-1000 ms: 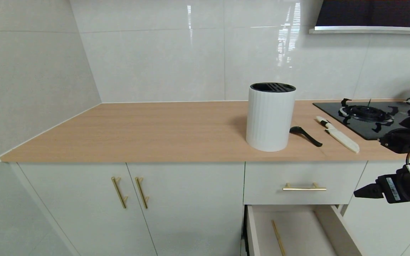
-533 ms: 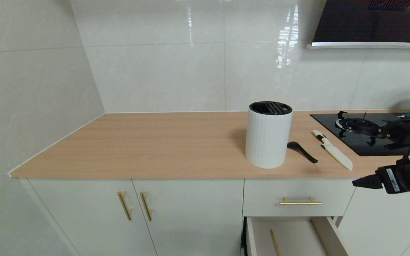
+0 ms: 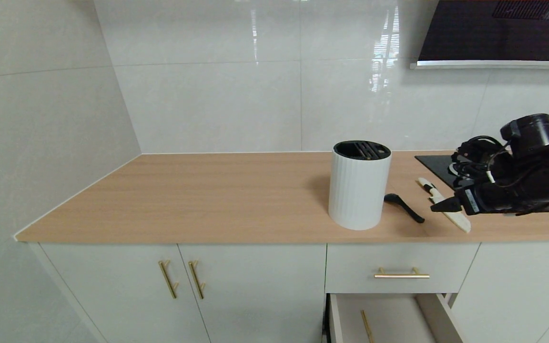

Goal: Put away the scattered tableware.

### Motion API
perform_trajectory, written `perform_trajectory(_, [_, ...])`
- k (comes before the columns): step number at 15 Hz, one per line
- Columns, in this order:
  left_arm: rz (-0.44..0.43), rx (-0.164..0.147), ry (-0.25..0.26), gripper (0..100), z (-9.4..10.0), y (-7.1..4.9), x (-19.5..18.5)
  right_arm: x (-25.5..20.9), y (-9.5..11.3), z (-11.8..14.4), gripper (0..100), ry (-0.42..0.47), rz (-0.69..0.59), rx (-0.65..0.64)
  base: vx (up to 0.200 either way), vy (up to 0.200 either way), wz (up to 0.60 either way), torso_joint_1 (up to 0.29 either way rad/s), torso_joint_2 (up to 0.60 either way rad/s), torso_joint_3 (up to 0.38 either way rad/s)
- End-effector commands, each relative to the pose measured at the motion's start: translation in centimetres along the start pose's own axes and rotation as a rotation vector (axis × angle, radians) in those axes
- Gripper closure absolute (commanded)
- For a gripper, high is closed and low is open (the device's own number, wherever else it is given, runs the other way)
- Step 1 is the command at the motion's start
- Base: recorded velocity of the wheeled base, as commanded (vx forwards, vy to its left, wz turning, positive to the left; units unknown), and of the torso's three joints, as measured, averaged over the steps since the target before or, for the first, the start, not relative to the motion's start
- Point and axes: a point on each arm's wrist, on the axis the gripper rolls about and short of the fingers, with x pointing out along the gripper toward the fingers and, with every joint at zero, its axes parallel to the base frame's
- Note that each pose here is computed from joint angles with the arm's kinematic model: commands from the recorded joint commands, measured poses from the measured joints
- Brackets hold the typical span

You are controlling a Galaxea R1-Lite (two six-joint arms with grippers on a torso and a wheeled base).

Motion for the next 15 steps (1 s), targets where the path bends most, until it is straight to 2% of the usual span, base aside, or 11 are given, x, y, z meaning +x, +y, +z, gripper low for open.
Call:
perform_trajectory(1, [0.0,0.0,0.002,0,0.0,0.0,0.0,4.9,0.2,-0.7,0,0.077,0.041,-0.008,0.0,0.0,0.0,0.0,0.0,0.0])
perform_trajectory(2, [0.0,0.0,0.001,0,0.0,0.0,0.0,7.1,0.3,-0.9,0,0.051,0.049,-0.027,0.0,0.0,0.0,0.0,0.0,0.0])
perform_trajectory(5, [0.0,0.0,0.001,0,0.0,0.0,0.0,9.4,0.0,-1.4,0,0.01,0.129,-0.02,0.0,0.0,0.0,0.0,0.0,0.0])
perform_trajectory(14, [0.0,0.001,0.001,0,0.0,0.0,0.0,12.9,-1.8,-1.9,0,-0.065,0.097,0.012,0.0,0.0,0.0,0.0,0.0,0.0])
perform_trajectory(15, [0.0,0.0,0.001,0,0.0,0.0,0.0,13.4,-2.5,-2.2,0,-0.061,0.086,0.025,0.0,0.0,0.0,0.0,0.0,0.0])
